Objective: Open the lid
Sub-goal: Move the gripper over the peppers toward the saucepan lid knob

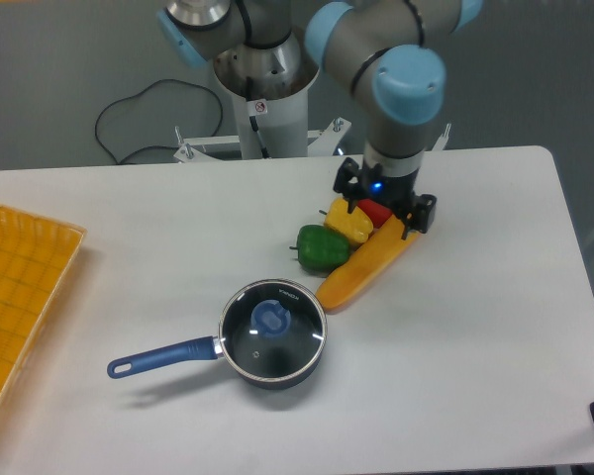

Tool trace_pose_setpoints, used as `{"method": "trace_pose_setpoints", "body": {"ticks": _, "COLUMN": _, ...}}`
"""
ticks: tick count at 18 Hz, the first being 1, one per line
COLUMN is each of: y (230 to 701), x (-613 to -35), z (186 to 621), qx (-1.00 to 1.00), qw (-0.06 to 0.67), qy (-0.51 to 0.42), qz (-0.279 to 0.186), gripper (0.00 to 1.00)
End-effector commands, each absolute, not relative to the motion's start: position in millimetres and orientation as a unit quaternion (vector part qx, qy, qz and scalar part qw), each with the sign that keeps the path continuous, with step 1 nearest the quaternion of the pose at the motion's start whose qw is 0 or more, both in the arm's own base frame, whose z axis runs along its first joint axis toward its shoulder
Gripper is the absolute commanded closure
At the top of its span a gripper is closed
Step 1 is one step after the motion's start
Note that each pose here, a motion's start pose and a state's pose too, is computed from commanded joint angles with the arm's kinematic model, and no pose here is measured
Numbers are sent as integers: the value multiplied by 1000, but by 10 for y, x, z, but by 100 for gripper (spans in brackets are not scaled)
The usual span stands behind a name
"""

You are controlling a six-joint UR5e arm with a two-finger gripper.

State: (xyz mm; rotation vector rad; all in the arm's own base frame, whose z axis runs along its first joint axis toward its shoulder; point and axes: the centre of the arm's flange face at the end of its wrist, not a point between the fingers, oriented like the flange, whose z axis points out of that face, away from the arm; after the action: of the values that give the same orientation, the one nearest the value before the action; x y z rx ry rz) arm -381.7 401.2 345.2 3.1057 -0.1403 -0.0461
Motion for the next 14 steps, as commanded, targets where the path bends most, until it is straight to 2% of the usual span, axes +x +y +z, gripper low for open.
{"method": "trace_pose_setpoints", "body": {"ticks": 14, "y": 4650, "x": -3141, "z": 3378, "qx": 994, "qw": 8, "qy": -106, "qz": -8, "gripper": 0}}
